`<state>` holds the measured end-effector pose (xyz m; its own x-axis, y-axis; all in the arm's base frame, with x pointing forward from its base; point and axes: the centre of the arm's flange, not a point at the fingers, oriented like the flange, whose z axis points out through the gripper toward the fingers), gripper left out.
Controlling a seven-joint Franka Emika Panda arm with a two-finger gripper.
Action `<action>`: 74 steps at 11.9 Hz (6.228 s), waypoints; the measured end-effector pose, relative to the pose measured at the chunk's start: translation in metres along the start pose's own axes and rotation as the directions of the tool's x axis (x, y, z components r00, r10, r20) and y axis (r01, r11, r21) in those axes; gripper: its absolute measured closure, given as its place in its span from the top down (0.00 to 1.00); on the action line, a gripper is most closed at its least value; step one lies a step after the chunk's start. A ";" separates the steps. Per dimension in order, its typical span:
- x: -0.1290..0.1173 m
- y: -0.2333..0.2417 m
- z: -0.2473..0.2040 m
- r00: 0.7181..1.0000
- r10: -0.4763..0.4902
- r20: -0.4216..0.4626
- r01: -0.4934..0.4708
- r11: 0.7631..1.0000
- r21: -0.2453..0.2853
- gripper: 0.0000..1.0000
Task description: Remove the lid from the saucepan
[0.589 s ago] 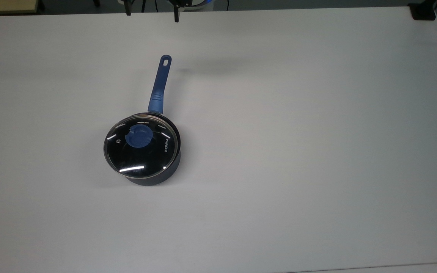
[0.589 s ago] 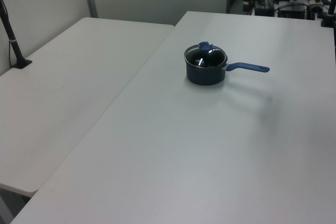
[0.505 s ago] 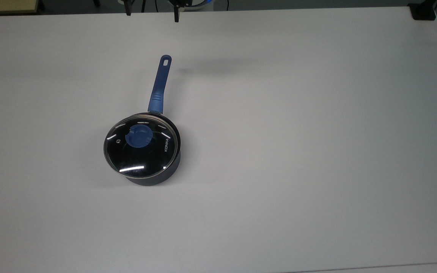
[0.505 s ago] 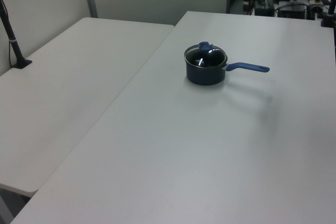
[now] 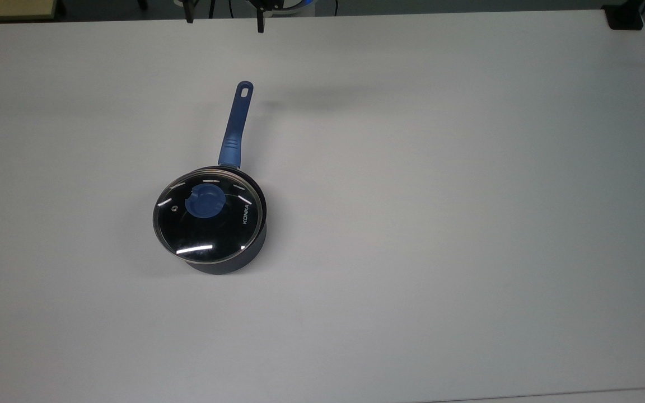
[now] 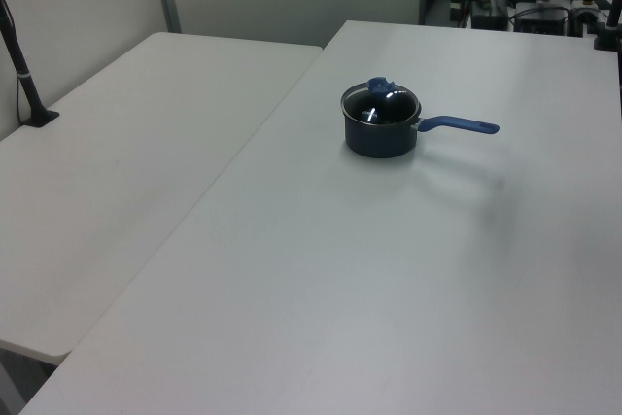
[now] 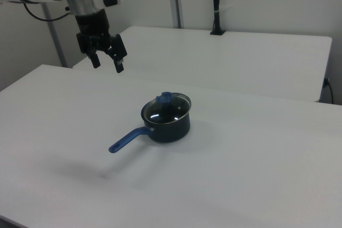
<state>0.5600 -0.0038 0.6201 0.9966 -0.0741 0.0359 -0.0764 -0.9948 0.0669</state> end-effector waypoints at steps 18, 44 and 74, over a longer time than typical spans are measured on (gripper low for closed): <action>0.122 0.041 0.179 0.944 0.272 -0.186 -0.265 0.962 0.065 1.00; 0.026 -0.104 0.113 0.997 0.065 -0.031 -0.065 0.998 0.018 0.60; -0.005 -0.047 0.041 0.973 0.228 -0.030 -0.229 0.972 -0.045 1.00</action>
<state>0.5595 0.0401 0.5754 0.9517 -0.2965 0.0801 -0.3037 -0.9474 0.1013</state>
